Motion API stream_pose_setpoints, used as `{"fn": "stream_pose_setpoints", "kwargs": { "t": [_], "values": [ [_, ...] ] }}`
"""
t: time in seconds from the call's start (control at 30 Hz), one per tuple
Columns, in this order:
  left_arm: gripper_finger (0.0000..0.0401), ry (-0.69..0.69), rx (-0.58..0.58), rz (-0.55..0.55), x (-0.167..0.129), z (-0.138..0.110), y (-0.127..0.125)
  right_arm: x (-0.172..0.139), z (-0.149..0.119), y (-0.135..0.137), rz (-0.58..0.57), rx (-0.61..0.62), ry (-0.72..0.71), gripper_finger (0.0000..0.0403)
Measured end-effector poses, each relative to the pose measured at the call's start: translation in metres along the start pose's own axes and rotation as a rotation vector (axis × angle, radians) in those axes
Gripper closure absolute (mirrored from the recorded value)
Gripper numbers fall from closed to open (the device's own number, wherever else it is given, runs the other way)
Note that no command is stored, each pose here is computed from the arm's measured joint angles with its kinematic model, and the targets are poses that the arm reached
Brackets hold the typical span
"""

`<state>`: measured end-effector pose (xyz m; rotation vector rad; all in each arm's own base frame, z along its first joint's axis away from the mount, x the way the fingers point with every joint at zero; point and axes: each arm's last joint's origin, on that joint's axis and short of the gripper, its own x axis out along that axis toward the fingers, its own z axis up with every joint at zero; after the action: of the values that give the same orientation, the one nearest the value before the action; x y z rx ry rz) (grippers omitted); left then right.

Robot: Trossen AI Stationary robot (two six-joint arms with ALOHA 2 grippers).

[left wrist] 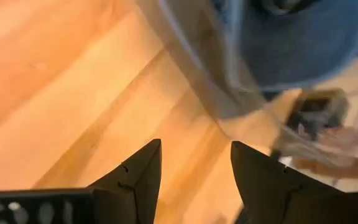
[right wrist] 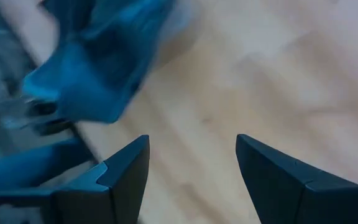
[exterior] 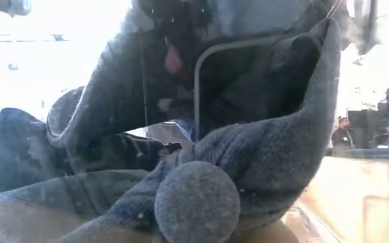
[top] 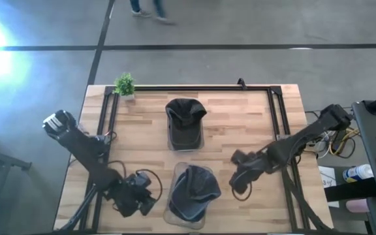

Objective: Pick & Place hat
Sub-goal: Adjust the bottom transparent bin, then return to Home Position

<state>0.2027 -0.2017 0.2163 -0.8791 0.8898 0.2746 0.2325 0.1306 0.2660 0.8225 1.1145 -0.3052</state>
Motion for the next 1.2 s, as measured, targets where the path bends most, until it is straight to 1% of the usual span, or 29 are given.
{"fn": "stream_pose_setpoints", "kwargs": {
  "t": [0.03,0.13,0.2,0.27,0.43,0.53,0.63,0.7,0.8,0.87,0.93,1.0,1.07,1.13,1.2],
  "values": [
    [0.0216,-0.002,-0.025,-0.036,0.008,-0.003,0.003,0.011,-0.004,0.000,0.044,0.018,0.019,0.0170],
    [0.0216,-0.007,-0.087,-0.159,0.023,-0.009,0.003,0.040,-0.010,-0.001,0.122,0.052,0.049,0.0170],
    [0.0216,-0.010,-0.071,-0.142,0.036,-0.011,0.006,0.055,-0.010,0.000,0.159,0.055,0.040,0.0170],
    [0.0216,-0.016,-0.052,-0.119,0.047,-0.011,0.008,0.067,-0.008,0.002,0.168,0.037,0.030,0.0170],
    [0.0216,-0.045,-0.026,-0.088,0.072,-0.002,0.003,0.094,0.003,0.005,0.100,-0.011,0.022,0.0170],
    [0.0216,-0.058,-0.010,-0.132,0.085,0.009,-0.008,0.106,0.015,0.005,0.064,-0.041,0.010,0.0170],
    [0.0216,-0.034,0.045,-0.140,0.090,0.016,-0.017,0.108,0.025,0.004,0.026,-0.061,-0.036,0.0170],
    [0.0216,-0.027,0.067,-0.114,0.090,0.020,-0.019,0.104,0.031,0.003,0.000,-0.070,-0.061,0.0170],
    [0.0216,-0.051,0.088,-0.067,0.084,0.025,-0.019,0.089,0.034,-0.003,-0.085,-0.086,-0.064,0.0170],
    [0.0216,-0.044,0.107,-0.030,0.074,0.027,-0.016,0.075,0.032,-0.008,-0.140,-0.108,-0.052,0.0170],
    [0.0216,-0.036,0.122,-0.006,0.060,0.028,-0.013,0.060,0.029,-0.011,-0.155,-0.120,-0.050,0.0170],
    [0.0216,-0.026,0.137,0.000,0.043,0.030,-0.011,0.044,0.025,-0.012,-0.129,-0.142,-0.062,0.0170],
    [0.0216,-0.024,0.142,-0.014,0.024,0.033,-0.012,0.027,0.019,-0.012,-0.079,-0.163,-0.086,0.0170],
    [0.0216,-0.062,0.140,-0.058,0.002,0.036,-0.014,0.008,0.009,-0.012,-0.026,-0.197,-0.137,0.0170],
    [0.0216,-0.129,0.132,-0.108,-0.021,0.037,-0.016,-0.014,-0.001,-0.010,0.026,-0.243,-0.228,0.0170]
  ]
}}
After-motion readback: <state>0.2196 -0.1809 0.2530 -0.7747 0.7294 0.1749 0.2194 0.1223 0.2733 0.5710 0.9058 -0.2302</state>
